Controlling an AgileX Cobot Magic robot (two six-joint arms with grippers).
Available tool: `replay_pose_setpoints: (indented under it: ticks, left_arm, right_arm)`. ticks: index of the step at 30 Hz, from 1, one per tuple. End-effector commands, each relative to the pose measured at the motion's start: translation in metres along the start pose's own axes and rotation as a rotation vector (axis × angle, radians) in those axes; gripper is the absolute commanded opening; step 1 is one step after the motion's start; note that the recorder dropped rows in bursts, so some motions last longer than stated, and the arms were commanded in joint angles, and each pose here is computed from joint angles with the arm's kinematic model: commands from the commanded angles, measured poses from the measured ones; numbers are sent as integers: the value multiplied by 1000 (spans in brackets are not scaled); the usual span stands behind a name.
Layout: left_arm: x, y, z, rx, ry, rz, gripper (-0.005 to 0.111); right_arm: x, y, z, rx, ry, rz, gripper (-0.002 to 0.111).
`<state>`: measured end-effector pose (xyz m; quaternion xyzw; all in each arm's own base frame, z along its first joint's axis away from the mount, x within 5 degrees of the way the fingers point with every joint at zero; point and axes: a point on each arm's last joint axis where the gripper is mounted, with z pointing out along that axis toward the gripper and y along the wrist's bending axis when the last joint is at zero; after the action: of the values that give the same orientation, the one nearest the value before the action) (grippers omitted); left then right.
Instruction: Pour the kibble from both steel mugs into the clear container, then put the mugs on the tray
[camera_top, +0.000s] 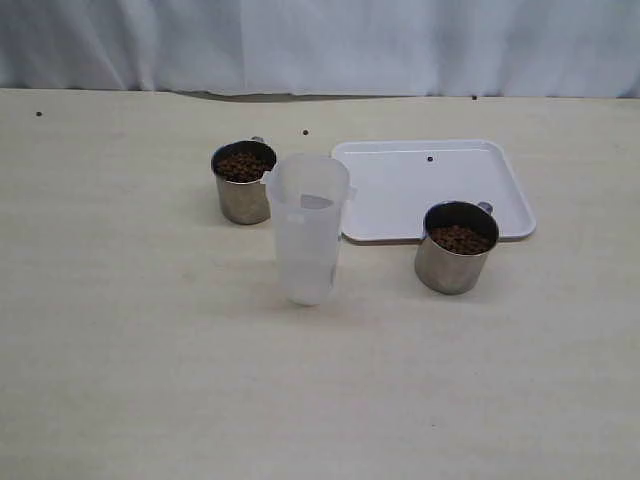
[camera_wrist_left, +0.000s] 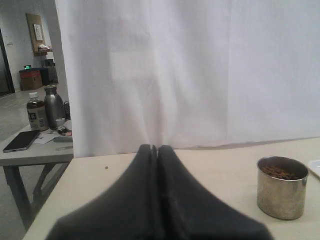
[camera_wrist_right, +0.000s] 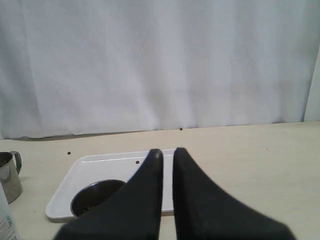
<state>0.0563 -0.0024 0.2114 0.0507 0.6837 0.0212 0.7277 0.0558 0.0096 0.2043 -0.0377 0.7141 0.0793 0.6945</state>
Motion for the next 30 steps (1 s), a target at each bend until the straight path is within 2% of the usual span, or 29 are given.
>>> replay_pose_setpoints:
  ticks: [1, 15, 18, 22, 30]
  left_arm:
    - [0, 0, 0, -1, -11, -3, 0]
    - [-6, 0, 0, -1, -71, -3, 0]
    - [-10, 0, -1, -2, -122, 14, 0]
    - [-13, 0, -1, 7, -154, -132, 0]
    - [-21, 0, -3, 21, -238, -212, 0]
  right_arm:
    - [1, 0, 0, 5, -4, 1, 5]
    - [1, 0, 0, 5, -4, 1, 5]
    - [1, 0, 0, 5, -4, 1, 5]
    - [1, 0, 0, 5, -4, 1, 5]
    - [1, 0, 0, 5, -4, 1, 5]
